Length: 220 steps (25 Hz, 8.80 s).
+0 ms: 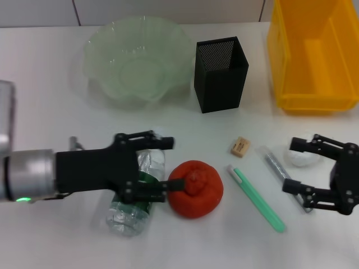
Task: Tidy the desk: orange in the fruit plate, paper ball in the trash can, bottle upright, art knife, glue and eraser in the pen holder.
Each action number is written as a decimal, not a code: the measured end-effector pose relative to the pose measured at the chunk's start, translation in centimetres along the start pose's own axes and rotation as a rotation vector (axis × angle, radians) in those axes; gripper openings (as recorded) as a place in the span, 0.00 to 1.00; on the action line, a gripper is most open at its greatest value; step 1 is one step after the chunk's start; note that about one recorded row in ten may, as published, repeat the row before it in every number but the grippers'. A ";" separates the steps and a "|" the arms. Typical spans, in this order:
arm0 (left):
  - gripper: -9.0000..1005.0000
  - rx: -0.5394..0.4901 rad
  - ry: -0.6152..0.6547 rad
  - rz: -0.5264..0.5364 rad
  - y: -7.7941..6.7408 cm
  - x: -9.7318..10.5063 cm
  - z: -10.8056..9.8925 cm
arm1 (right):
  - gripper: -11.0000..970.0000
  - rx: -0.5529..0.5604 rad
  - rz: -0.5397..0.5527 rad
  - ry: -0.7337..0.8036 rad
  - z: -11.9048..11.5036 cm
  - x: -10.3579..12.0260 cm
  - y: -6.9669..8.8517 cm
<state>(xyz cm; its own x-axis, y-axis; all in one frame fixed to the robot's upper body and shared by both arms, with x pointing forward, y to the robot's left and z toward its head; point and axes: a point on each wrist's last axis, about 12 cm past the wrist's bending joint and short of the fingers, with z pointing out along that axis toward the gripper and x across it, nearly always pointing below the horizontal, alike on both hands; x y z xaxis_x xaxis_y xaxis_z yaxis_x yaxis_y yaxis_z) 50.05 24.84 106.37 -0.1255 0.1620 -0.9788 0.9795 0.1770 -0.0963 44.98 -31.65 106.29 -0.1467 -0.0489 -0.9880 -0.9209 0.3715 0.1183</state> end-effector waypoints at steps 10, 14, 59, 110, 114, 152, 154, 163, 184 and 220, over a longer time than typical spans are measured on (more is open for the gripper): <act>0.76 0.087 0.168 0.043 2.0 0.1 6.0 | 0.85 0.073 0.024 -0.022 -2.3 0.5 0.8; 0.76 0.058 0.235 0.051 2.6 0.7 6.6 | 0.85 0.073 0.026 -0.021 -2.4 0.5 0.9; 0.15 -0.789 -0.001 0.055 13.8 -6.1 5.7 | 0.85 0.092 0.065 -0.027 -2.3 0.4 0.5; 0.83 -0.326 -0.137 0.017 0.5 0.6 2.2 | 0.75 0.366 0.331 1.045 9.8 -9.2 -8.9; 0.83 -0.325 -0.137 0.017 0.5 0.6 2.2 | 0.71 0.377 0.323 1.045 9.9 -9.8 -8.9; 0.81 -0.411 0.135 -0.056 -0.8 -5.3 2.8 | 0.86 0.508 0.016 0.344 4.4 -14.5 -7.4; 0.80 -0.436 0.179 -0.093 -1.6 -6.6 3.3 | 0.87 0.443 -0.042 0.292 3.8 -13.1 -5.7; 0.79 -0.594 0.429 -0.312 -2.0 -8.8 6.1 | 0.87 0.209 -0.084 0.188 1.6 -5.0 -0.7; 0.76 -0.646 0.612 -0.486 3.1 -5.4 8.7 | 0.87 0.056 0.044 0.129 1.0 1.1 1.6; 0.45 -0.441 0.331 -0.159 1.8 -8.4 3.0 | 0.87 0.087 0.063 0.105 0.4 0.6 1.1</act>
<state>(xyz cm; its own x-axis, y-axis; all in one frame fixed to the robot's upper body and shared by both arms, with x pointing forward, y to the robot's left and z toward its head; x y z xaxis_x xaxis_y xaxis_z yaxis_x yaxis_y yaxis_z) 53.33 20.84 113.92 -0.3784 0.3825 -0.8429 0.7947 0.6011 -0.0840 44.00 -30.87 105.77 -0.2442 -0.1185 -0.9625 -0.8745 0.4557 0.1658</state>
